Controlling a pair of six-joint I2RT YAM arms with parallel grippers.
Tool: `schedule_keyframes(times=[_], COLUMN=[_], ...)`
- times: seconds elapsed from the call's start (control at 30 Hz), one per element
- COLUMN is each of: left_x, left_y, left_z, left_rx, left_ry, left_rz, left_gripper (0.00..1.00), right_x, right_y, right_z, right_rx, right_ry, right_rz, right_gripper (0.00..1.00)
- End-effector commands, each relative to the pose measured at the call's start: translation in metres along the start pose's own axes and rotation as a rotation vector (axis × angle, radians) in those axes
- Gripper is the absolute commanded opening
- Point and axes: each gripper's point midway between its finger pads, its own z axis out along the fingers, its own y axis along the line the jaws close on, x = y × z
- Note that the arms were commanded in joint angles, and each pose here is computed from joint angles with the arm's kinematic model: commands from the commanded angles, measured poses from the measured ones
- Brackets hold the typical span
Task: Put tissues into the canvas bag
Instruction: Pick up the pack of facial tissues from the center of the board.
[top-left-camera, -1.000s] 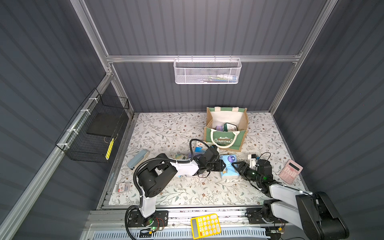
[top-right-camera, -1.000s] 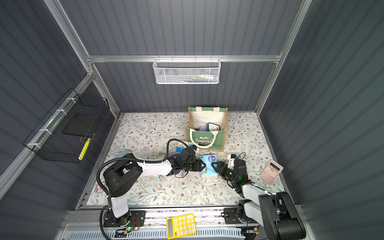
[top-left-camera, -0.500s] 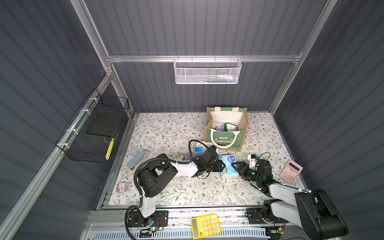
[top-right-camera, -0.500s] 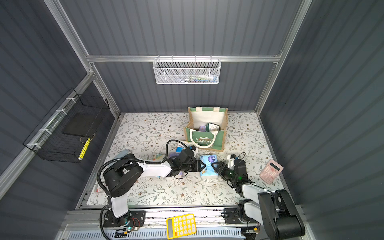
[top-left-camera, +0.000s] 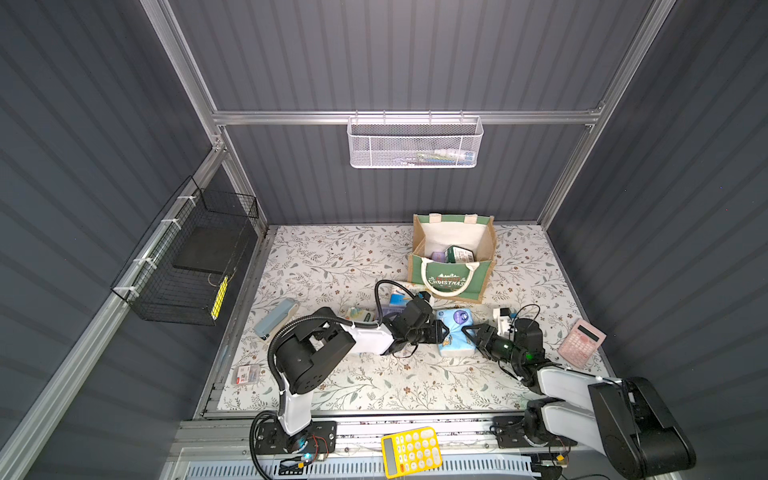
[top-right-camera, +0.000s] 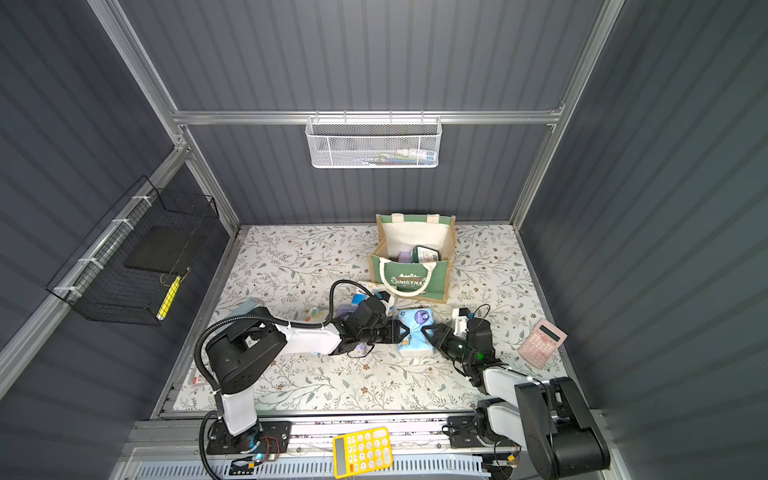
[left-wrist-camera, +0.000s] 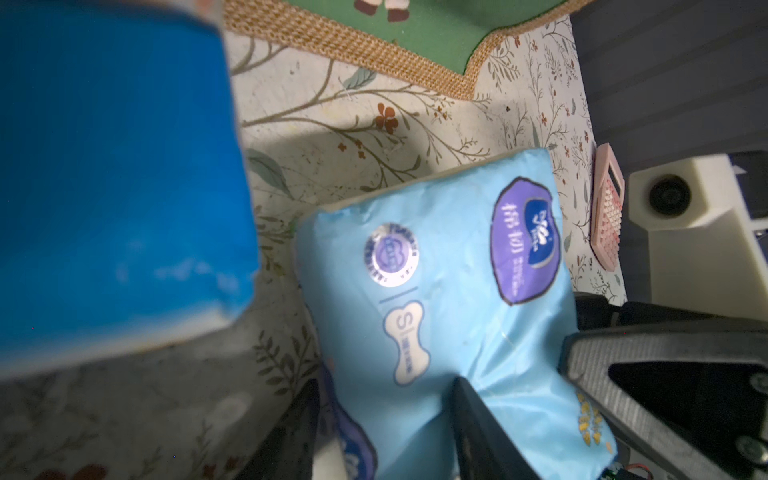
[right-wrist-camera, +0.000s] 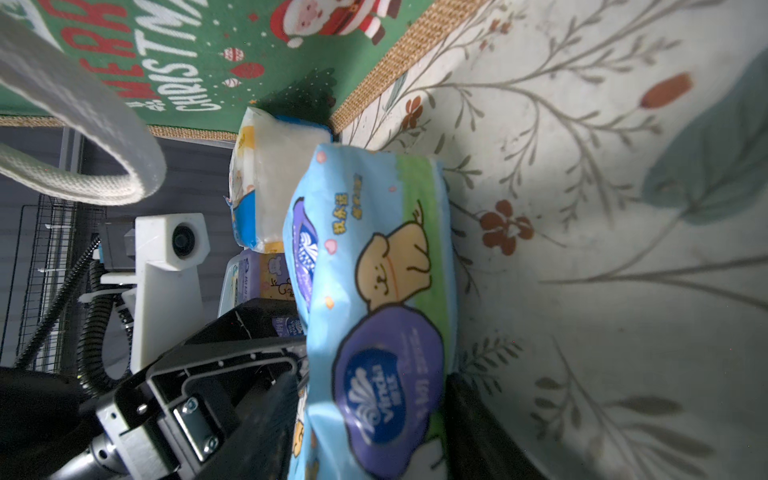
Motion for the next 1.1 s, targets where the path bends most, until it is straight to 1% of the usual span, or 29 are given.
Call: schedule_keyframes(times=[0.0,0.3,0.57,0.87,0.93,1.07], left_x=[0.035,0.031,0.028,0.017,0.012,0.003], left_y=[0.044,0.033,0.026,0.013,0.01,0.005], left_z=[0.003,0.004,-0.001,-0.012,-0.016,-0.027], left_rx=[-0.132,-0.081,-0.048,-0.006,0.0,0.001], left_ry=[0.103,0.09,0.071,0.024,0.003,-0.035], left_rz=[-0.031,-0.031,-0.025,-0.01,-0.003,0.012], left_gripper=[0.52,0.54,0.57,0.61,0.64,0.76], right_x=[0.005,0.006,0.002,-0.004,-0.005,-0.012], right_y=[0.024,0.03,0.034,0.038,0.039,0.04], right_z=[0.0,0.002,0.0,-0.003,-0.004,-0.009], right_rx=[-0.098,-0.119,-0.129,-0.135,-0.134,-0.133], right_ry=[0.036,0.04,0.015,-0.016,-0.016,-0.041], right_rz=[-0.042,-0.068,-0.081,-0.087,-0.081,-0.073], right_gripper=[0.58,0.52,0.42,0.35,0.34,0.32])
